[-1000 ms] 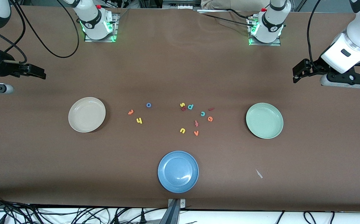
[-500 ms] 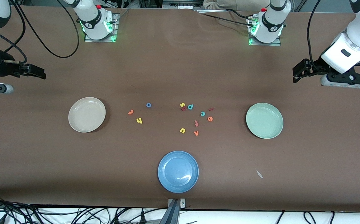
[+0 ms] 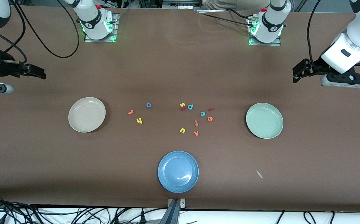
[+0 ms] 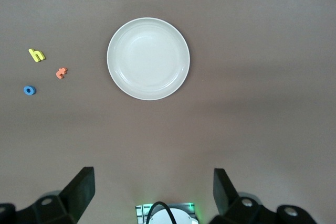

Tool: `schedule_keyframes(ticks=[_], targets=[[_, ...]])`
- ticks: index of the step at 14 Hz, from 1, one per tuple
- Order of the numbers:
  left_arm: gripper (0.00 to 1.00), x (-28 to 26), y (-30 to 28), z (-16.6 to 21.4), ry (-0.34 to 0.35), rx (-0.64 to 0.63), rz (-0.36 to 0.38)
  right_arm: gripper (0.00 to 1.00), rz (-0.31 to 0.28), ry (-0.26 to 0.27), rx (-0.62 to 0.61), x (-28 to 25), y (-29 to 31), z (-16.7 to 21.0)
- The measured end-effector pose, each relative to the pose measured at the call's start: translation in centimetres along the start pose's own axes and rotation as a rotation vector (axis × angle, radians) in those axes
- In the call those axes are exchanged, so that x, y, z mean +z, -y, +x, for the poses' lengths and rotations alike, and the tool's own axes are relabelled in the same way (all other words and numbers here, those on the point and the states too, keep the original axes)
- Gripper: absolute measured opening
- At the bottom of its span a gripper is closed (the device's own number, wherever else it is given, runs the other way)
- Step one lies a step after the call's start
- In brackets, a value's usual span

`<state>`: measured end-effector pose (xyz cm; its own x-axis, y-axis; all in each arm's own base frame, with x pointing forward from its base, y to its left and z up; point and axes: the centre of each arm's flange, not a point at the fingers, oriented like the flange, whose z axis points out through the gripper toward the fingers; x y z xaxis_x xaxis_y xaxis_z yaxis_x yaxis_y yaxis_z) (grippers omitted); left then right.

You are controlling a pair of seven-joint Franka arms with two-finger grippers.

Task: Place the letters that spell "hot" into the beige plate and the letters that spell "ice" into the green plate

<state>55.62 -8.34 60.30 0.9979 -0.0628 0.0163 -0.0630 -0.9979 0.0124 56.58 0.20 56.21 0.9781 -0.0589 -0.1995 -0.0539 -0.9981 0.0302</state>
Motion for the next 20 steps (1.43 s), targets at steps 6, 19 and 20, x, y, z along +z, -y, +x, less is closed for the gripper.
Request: schedule_keyframes(ticks=[6, 19, 20], targets=[[1.0, 0.0, 0.0, 0.0, 0.0, 0.0, 0.0, 1.0, -0.001, 0.005, 0.0, 0.2, 0.0, 0.1], [1.0, 1.0, -0.2, 0.3, 0.024, 0.004, -0.001, 1.0, -0.025, 0.044, -0.017, 6.4, 6.9, 3.1], [1.0, 1.7, -0.2, 0.6, 0.036, 0.005, -0.002, 1.0, -0.022, 0.042, 0.001, 7.6, 8.0, 3.5]])
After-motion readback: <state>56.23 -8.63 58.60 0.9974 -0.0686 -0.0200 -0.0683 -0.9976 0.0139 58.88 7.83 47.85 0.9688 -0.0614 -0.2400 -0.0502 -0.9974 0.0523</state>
